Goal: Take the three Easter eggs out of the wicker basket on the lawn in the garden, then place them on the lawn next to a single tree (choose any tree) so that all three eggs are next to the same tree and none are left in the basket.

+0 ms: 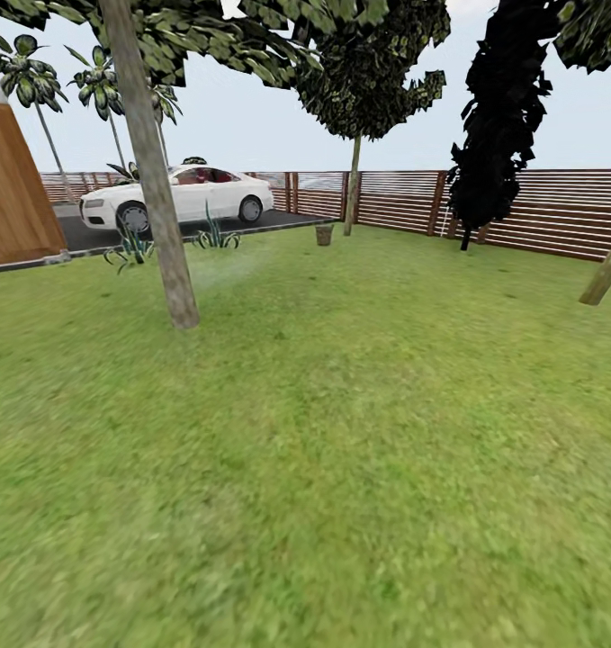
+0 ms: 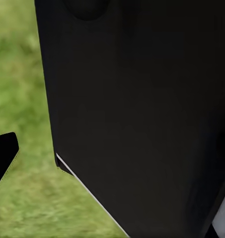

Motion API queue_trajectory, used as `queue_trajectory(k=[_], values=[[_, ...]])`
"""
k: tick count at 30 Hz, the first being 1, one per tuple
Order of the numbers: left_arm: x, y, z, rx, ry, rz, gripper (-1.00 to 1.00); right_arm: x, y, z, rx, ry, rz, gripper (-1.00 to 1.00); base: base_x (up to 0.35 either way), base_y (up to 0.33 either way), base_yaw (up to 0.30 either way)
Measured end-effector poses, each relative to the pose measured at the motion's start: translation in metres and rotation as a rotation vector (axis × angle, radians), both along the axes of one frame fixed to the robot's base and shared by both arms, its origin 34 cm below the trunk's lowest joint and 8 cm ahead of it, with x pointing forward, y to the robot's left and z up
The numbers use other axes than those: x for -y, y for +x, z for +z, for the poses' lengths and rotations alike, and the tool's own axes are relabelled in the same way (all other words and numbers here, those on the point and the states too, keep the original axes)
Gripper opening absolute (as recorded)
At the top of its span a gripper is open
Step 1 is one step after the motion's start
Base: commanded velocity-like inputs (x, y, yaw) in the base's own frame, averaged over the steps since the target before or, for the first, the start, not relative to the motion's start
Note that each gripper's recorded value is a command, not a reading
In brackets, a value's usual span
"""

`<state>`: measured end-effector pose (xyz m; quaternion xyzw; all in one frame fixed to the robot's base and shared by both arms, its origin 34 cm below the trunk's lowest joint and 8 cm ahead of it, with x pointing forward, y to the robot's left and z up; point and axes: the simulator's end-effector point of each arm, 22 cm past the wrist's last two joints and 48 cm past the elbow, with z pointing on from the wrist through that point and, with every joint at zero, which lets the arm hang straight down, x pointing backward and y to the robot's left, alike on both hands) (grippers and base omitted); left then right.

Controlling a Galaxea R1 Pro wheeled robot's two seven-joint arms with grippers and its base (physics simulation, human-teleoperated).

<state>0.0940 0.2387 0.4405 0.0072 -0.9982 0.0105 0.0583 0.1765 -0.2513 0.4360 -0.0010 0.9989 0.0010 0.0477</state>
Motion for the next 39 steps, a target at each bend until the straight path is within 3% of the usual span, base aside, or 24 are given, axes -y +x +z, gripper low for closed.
queue_trajectory(k=[39], values=[[-0.0001, -0.0025, 0.0003, -0.006, 0.000, 0.000, 1.00, -0.0014, -0.0029, -0.0002, -0.007, 0.001, -0.001, 1.00, 0.340, 0.000, -0.021]])
